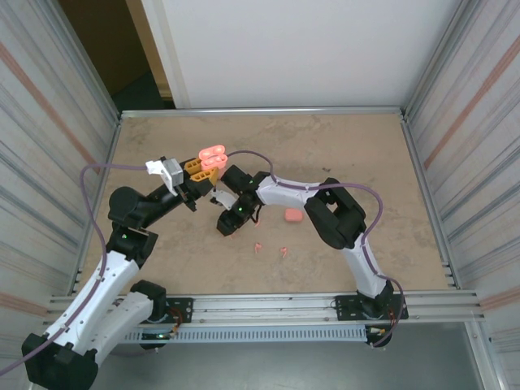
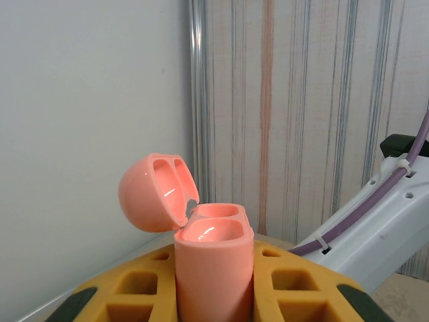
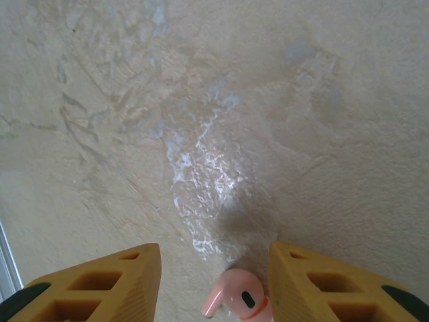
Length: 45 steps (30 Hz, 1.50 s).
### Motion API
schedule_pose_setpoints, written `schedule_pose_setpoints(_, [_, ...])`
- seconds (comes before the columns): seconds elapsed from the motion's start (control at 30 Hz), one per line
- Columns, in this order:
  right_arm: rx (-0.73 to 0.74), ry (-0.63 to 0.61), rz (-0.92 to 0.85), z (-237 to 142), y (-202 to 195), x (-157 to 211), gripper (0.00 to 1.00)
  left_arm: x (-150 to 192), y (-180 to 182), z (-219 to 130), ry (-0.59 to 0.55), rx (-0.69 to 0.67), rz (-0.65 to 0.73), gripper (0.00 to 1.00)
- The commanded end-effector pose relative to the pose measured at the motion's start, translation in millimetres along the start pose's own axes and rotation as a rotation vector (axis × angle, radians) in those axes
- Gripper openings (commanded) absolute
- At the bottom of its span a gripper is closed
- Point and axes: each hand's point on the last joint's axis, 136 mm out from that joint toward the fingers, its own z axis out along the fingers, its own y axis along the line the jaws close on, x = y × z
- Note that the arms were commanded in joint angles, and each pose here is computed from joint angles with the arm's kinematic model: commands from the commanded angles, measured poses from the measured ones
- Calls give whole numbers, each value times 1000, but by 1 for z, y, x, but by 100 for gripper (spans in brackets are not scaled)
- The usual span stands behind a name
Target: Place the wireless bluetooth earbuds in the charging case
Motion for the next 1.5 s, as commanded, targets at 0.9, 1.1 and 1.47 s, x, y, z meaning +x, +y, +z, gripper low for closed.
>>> schedule_pose_setpoints(0.9, [41,113,-28,4,-5,32,29,-6,-1,0,-14,-5,30,0])
schedule_pose_setpoints(1.1, [44,93,-32,0,-6,28,22,-7,0,0,-15,-6,33,0])
schedule_pose_setpoints(1.47, [40,-69,1,-37,-6,3,20,-4,3,-1,-6,-25,29,0])
